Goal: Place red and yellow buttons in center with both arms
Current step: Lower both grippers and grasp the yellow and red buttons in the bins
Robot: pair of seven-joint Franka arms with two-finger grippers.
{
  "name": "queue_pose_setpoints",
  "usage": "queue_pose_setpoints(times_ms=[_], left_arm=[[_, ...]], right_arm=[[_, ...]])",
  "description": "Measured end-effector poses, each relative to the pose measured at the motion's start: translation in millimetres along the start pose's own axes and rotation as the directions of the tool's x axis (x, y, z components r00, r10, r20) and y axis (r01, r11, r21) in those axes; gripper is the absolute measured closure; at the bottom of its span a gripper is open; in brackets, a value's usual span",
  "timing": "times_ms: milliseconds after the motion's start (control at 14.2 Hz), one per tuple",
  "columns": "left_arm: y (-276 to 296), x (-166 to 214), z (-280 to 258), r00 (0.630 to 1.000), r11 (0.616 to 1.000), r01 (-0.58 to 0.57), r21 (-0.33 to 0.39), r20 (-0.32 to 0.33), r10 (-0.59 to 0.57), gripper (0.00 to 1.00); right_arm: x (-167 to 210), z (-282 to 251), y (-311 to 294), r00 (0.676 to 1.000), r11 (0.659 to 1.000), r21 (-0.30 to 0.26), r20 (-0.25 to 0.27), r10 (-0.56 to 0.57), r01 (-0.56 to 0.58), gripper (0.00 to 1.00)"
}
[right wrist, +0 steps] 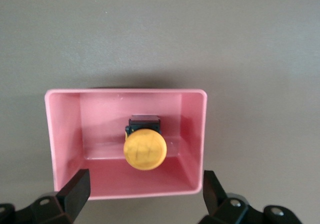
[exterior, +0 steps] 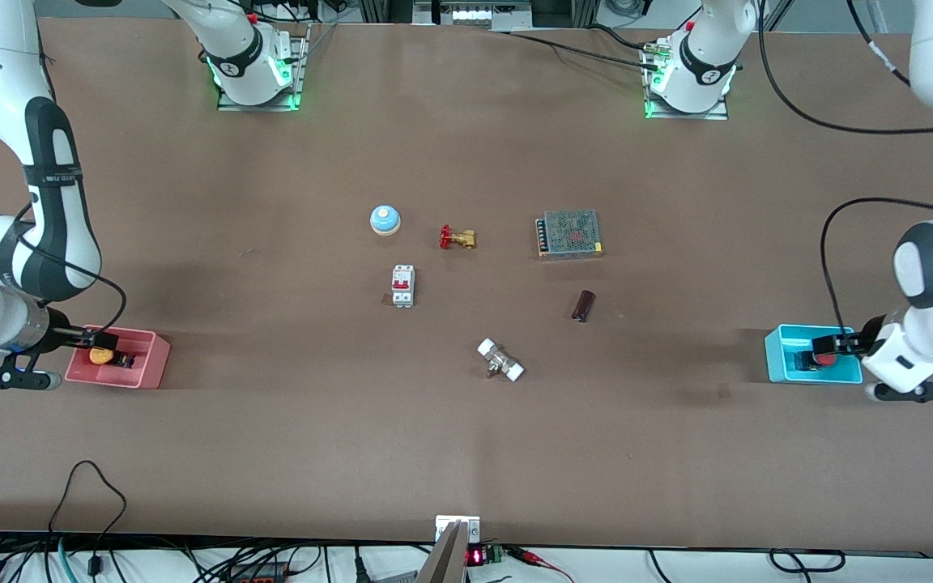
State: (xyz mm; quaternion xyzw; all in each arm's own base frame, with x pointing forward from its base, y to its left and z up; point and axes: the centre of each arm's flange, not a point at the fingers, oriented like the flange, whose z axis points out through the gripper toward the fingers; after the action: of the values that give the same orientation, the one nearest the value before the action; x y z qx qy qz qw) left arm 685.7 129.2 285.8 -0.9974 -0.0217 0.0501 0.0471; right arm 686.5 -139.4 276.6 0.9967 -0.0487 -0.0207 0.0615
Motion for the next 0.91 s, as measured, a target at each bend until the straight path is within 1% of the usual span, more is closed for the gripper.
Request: queue_pose_setpoints(times_ms=[141, 422, 562, 633, 773, 844, 914], left_arm=[[0.9, 2.1, 21.3, 1.000, 1.000, -0.001, -0.005, 0.015, 0.002, 0.00], [-4.4, 4.3, 48.2, 1.000, 1.000, -0.001, -0.006, 0.021, 0.001, 0.00], [-9.9, 3.7, 55.9, 1.000, 1.000, -0.009, 0.013, 0.029, 0.009, 0.01], [-11.0, 3.5, 57.4, 0.999, 1.000, -0.011, 0.017, 0.031, 0.010, 0.04], [-11.1, 3.5, 57.7, 0.999, 1.000, -0.011, 0.018, 0.031, 0.011, 0.22], [-10.9, 3.7, 57.3, 0.999, 1.000, -0.011, 0.019, 0.030, 0.011, 0.22], [-10.8, 4.0, 56.8, 1.000, 1.000, -0.011, 0.019, 0.029, 0.011, 0.30]], right_arm=[[4.0, 9.5, -2.8, 1.000, 1.000, 0.019, -0.003, 0.006, -0.006, 0.00], [8.1, 25.0, -5.4, 1.000, 1.000, 0.019, -0.007, -0.001, 0.001, 0.00], [9.3, 27.5, -5.6, 1.000, 1.000, 0.018, -0.015, -0.002, 0.002, 0.00], [9.8, 29.2, -5.8, 1.000, 1.000, 0.017, -0.017, -0.003, 0.003, 0.00], [9.6, 33.2, -6.3, 1.000, 1.000, 0.016, -0.013, -0.004, 0.004, 0.00], [9.4, 35.8, -6.6, 1.000, 1.000, 0.016, -0.009, -0.005, 0.005, 0.00], [9.2, 38.1, -6.9, 1.000, 1.000, 0.016, -0.007, -0.005, 0.005, 0.00]])
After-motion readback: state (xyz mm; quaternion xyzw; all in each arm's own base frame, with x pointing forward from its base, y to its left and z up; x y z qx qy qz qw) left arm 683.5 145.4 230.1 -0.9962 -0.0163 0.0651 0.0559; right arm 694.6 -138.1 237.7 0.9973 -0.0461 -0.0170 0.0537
